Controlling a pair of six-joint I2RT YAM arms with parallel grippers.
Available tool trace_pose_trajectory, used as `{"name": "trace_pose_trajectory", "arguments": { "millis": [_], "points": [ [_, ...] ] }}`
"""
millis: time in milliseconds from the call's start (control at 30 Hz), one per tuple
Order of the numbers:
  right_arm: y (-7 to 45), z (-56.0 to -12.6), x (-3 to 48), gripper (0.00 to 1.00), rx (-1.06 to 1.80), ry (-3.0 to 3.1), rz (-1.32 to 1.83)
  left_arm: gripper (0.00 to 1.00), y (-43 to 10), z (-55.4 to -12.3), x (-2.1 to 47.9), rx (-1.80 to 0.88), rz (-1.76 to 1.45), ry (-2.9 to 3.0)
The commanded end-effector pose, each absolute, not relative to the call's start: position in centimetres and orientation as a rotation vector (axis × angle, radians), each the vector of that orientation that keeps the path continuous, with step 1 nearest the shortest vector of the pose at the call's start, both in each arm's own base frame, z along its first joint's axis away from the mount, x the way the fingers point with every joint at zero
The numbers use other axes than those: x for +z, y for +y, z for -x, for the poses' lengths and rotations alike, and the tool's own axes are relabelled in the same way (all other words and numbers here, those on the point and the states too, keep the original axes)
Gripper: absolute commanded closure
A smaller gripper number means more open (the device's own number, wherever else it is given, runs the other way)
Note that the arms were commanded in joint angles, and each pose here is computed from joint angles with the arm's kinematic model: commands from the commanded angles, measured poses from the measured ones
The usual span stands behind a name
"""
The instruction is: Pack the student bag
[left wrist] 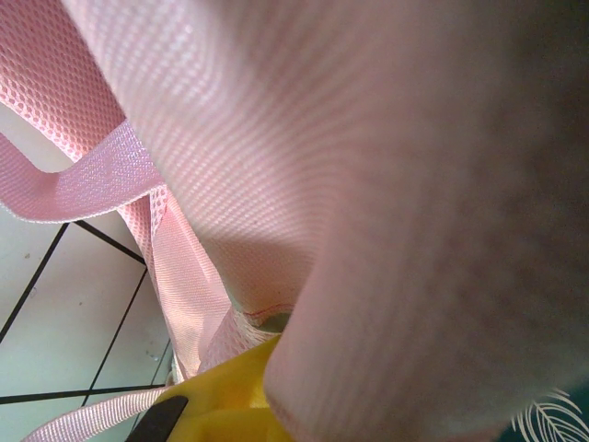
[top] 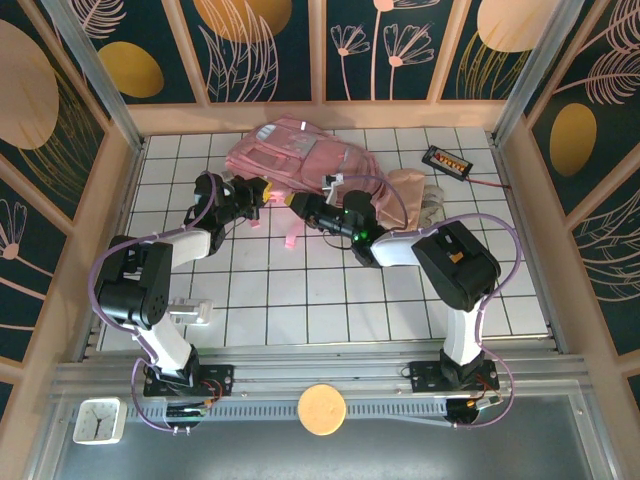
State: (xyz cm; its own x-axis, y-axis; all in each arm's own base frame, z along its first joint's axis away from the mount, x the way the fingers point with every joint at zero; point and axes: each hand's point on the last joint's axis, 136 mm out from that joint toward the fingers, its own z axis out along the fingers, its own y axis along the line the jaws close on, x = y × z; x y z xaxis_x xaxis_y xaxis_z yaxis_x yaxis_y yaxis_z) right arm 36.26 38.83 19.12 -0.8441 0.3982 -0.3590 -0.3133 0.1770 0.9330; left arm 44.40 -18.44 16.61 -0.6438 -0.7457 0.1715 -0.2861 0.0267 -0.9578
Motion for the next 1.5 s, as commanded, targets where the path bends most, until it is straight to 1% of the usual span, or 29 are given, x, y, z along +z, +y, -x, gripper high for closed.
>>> {"name": "trace_pose_trajectory", "arguments": {
  "millis": [0, 67, 133, 200, 300, 433, 633, 767, 967, 1067, 1167, 1267, 1467],
  "points": [
    [38.0, -37.9, 19.5, 0.65, 1.719, 1.876, -0.125, 1.0, -20.4, -43.8, 20.7, -1.811, 0.902, 1.892],
    [37.8, -38.1, 19.1, 0.62, 1.724, 1.891, -0.155, 1.0, -20.4, -43.8, 20.7, -1.812, 0.903, 1.893],
    [37.5, -38.3, 18.2, 0.51, 1.738, 1.918, -0.208, 1.0, -20.4, -43.8, 20.7, -1.814, 0.904, 1.891],
    [37.2, -38.3, 17.1, 0.44, 1.743, 1.959, -0.257, 1.0, -20.4, -43.9, 20.8, -1.817, 0.902, 1.888],
    [37.0, -38.0, 15.6, 0.43, 1.732, 2.037, -0.31, 1.0, -20.5, -44.0, 21.1, -1.818, 0.895, 1.885],
    [36.9, -37.8, 15.3, 0.42, 1.721, 2.049, -0.309, 1.0, -20.5, -44.1, 21.5, -1.822, 0.885, 1.879],
    [38.2, -38.7, 16.4, 0.45, 1.765, 2.008, -0.255, 1.0, -20.5, -43.9, 21.3, -1.821, 0.889, 1.887],
    [38.9, -38.6, 16.6, 0.46, 1.781, 2.006, -0.213, 1.0, -20.5, -43.8, 21.1, -1.824, 0.891, 1.888],
    [39.2, -38.4, 16.0, 0.47, 1.7, 2.061, -0.134, 1.0, -20.7, -44.2, 21.7, -1.835, 0.879, 1.881],
    [39.8, -38.4, 15.1, 0.47, 1.588, 2.129, -0.055, 1.0, -20.8, -44.4, 22.0, -1.841, 0.873, 1.878],
    [40.0, -39.0, 14.4, 0.48, 1.515, 2.172, -0.046, 1.0, -20.8, -44.5, 22.2, -1.843, 0.868, 1.877],
    [39.7, -39.8, 14.2, 0.51, 1.456, 2.181, -0.078, 1.0, -20.8, -44.3, 22.2, -1.843, 0.87, 1.878],
    [39.3, -40.9, 14.7, 0.64, 1.359, 2.188, -0.111, 1.0, -20.8, -44.3, 22.1, -1.843, 0.872, 1.878]
  ]
}}
